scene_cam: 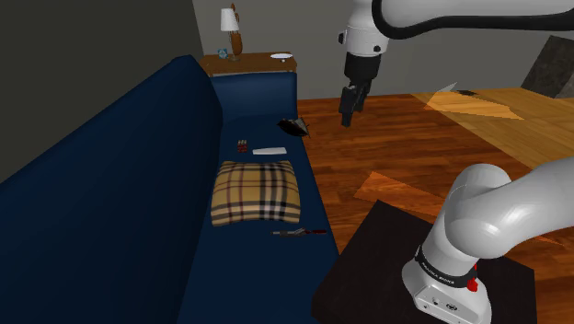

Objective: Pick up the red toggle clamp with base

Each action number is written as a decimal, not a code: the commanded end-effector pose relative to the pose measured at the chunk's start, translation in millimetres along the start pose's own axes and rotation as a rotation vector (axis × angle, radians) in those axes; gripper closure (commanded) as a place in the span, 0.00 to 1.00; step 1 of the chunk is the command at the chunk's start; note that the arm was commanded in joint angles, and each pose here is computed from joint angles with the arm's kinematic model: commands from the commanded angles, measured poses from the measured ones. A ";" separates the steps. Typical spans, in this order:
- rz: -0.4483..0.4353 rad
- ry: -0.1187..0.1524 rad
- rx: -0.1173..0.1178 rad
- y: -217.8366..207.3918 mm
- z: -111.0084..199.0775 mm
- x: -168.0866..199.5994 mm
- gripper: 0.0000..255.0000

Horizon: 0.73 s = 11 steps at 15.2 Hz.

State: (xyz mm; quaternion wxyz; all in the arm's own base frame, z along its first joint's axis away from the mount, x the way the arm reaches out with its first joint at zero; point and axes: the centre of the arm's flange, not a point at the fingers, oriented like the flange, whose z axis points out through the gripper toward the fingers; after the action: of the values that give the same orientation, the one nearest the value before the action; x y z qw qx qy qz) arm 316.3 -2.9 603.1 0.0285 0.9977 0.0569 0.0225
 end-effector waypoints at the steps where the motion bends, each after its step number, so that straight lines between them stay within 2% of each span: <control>1: 0.000 0.000 0.000 0.0 0.0 0.0 0.00; 11: -0.032 0.013 0.078 11.4 130.5 20.8 0.00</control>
State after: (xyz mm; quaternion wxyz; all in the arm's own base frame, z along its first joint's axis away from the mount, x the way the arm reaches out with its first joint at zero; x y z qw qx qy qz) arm 342.1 -19.1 487.4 -0.0062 0.9971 0.0720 0.0244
